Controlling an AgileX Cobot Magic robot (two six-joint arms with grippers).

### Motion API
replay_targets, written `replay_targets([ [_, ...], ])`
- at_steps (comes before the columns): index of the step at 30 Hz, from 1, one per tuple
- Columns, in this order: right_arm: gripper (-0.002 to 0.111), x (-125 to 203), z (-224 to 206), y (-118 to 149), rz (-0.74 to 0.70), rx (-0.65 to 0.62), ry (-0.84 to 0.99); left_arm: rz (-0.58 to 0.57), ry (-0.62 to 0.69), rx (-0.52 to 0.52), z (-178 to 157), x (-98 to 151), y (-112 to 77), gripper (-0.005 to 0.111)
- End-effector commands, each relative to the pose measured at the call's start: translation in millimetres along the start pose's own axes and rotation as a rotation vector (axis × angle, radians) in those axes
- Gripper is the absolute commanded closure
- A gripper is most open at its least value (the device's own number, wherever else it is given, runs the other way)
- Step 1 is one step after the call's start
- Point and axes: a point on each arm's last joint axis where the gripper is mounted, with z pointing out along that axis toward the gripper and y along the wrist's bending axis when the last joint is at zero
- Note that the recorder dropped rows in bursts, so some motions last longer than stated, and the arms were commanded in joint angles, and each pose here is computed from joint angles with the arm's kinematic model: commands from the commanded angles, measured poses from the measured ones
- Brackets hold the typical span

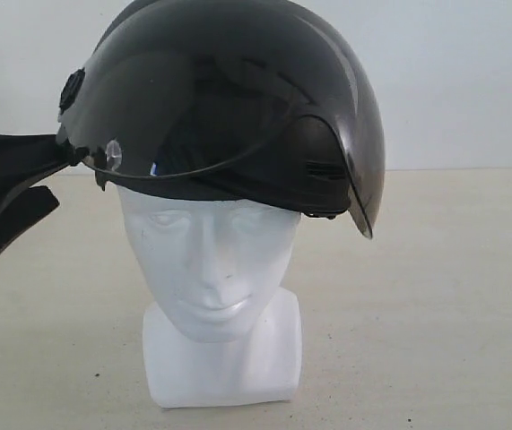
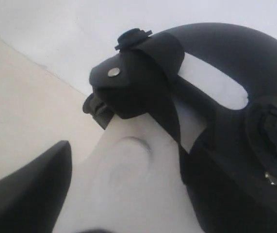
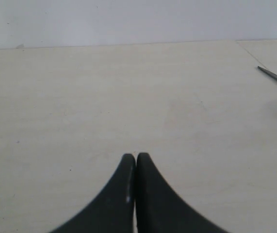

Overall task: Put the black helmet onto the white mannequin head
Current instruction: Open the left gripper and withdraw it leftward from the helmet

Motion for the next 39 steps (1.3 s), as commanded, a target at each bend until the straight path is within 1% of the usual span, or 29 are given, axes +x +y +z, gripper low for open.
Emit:
replay_targets([
  [1, 0.108, -1, 0, 0, -0.005, 0.001, -0.016, 0.062, -0.013, -0.086, -9, -2, 0.0, 0.041],
  [7, 0.108, -1, 0, 0, -0.005, 0.001, -0.016, 0.094, -0.016, -0.083, -13, -2, -3.2, 0.041],
  [9, 0.108, -1, 0, 0, -0.005, 0.001, -0.016, 0.082, -0.008, -0.107, -13, -1, -1.0, 0.041],
  [18, 0.108, -1, 0, 0, -0.005, 0.001, -0.016, 0.121, 0.058, -0.120, -13, 4, 0.5, 0.041],
  [22, 0.108, -1, 0, 0, -0.005, 0.001, -0.016, 0.120, 0.078, -0.123, -13, 6, 0.9, 0.041],
  [24, 0.108, -1, 0, 0, -0.005, 0.001, -0.016, 0.164, 0.108, -0.127, -14, 9, 1.6, 0.041],
  [28, 0.108, -1, 0, 0, -0.005, 0.001, -0.016, 0.241, 0.222, -0.185, -17, 18, 7.7, 0.041],
  [29, 0.108, -1, 0, 0, -0.005, 0.001, -0.016, 0.241, 0.237, -0.191, -20, 19, 7.2, 0.041],
  [32, 0.108, -1, 0, 0, -0.005, 0.001, -0.016, 0.249, 0.254, -0.198, -31, 24, 4.8, 0.046],
  [35, 0.108, -1, 0, 0, -0.005, 0.001, -0.016, 0.300, 0.239, -0.159, -46, 30, -0.4, 0.055],
  [37, 0.108, -1, 0, 0, -0.005, 0.001, -0.016, 0.321, 0.208, -0.125, -58, 35, -4.3, 0.061],
  [39, 0.108, -1, 0, 0, -0.005, 0.001, -0.016, 0.359, 0.147, -0.074, -75, 39, -11.3, 0.070],
])
